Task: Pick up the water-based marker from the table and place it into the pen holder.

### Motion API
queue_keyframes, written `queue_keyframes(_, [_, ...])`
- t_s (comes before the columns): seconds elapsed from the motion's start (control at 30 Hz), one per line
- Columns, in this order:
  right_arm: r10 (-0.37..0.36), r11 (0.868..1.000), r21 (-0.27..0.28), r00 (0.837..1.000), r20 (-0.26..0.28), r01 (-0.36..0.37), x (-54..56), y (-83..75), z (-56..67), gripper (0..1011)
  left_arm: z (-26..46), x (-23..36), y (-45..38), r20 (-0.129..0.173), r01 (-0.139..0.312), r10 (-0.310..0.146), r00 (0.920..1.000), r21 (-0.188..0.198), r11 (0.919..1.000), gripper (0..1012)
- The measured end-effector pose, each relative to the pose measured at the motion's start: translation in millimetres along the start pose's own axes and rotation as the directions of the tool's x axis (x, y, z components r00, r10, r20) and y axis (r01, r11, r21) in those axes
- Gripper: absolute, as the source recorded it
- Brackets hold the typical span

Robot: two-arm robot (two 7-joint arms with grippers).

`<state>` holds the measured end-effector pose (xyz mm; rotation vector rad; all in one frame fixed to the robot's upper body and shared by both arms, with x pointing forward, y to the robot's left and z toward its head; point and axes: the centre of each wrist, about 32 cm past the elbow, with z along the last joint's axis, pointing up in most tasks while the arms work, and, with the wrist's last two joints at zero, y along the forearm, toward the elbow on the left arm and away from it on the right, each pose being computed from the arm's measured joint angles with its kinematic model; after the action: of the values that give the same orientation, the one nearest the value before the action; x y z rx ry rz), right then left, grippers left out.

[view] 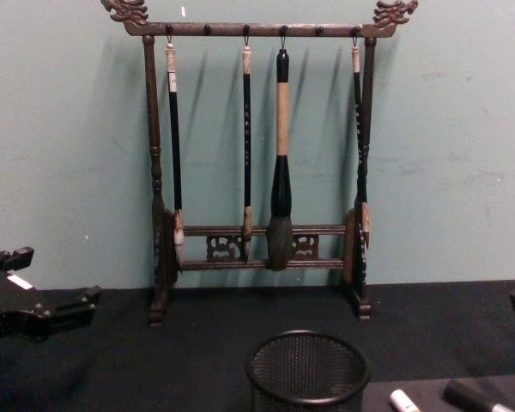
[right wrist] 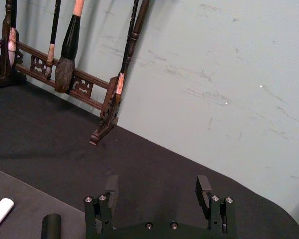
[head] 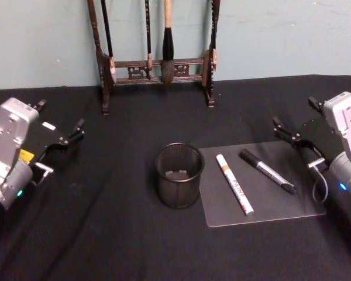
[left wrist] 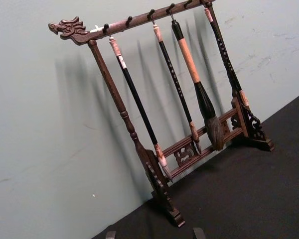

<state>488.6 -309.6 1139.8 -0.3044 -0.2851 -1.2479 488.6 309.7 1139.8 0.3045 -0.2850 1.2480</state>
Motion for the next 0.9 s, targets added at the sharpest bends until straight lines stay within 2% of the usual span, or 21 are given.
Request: queue_keyframes(0.9, [0.000, 1.000, 0.000, 1.000, 0.000, 0.000, 0.0, 0.0, 0.0, 1002, 0.0, 0.0, 0.0, 0.000, 0.000, 0.000, 1.0000, 0.000, 1.0000, 1001])
